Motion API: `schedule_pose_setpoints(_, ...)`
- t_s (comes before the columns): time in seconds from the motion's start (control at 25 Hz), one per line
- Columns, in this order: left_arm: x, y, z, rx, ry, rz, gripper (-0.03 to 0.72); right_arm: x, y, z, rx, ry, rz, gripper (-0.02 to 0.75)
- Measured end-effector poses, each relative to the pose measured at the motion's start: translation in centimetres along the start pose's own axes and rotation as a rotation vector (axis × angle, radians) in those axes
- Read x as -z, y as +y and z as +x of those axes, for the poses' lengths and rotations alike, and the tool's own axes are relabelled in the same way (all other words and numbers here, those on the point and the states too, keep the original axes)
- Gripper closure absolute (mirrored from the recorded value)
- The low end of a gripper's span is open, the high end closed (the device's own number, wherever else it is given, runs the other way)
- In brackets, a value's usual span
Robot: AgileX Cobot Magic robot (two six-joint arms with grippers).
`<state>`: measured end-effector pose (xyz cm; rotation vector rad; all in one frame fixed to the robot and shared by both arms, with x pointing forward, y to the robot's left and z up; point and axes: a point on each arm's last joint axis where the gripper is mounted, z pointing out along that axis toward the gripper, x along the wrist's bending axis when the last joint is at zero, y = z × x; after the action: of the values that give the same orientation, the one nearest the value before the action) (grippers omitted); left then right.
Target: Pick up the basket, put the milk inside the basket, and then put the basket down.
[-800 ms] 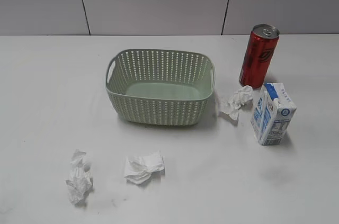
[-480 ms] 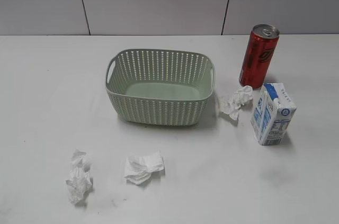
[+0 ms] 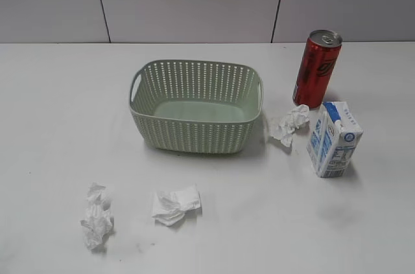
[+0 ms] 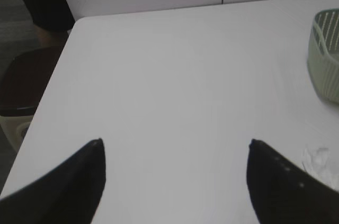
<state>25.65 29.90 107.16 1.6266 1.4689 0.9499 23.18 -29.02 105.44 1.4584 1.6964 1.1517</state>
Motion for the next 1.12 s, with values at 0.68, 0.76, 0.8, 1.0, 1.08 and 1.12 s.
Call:
schedule_pose_setpoints(0.68, -16.2, 14.4, -3.6, 0.083, -0.299, 0.449, 0.078, 0.0, 0.0, 0.0, 0.0, 0.0, 0.0, 0.187)
schedule_pose_setpoints(0.76, -18.4, 15.1, -5.2, 0.046, -0.342, 0.492, 0.078, 0.0, 0.0, 0.0, 0.0, 0.0, 0.0, 0.187)
schedule_pose_setpoints(0.8, -19.2, 15.5, -6.0, 0.03, -0.36, 0.505, 0.078, 0.0, 0.0, 0.0, 0.0, 0.0, 0.0, 0.187)
schedule_pose_setpoints(1.0, -24.3, 15.7, -10.7, -0.045, -0.44, 0.619, 0.079, 0.0, 0.0, 0.0, 0.0, 0.0, 0.0, 0.187)
schedule_pose_setpoints(1.08, -26.1, 15.4, -11.9, -0.052, -0.448, 0.655, 0.079, 0.0, 0.0, 0.0, 0.0, 0.0, 0.0, 0.187)
schedule_pose_setpoints(1.12, -27.0, 15.2, -12.3, -0.053, -0.448, 0.67, 0.079, 0.0, 0.0, 0.0, 0.0, 0.0, 0.0, 0.187)
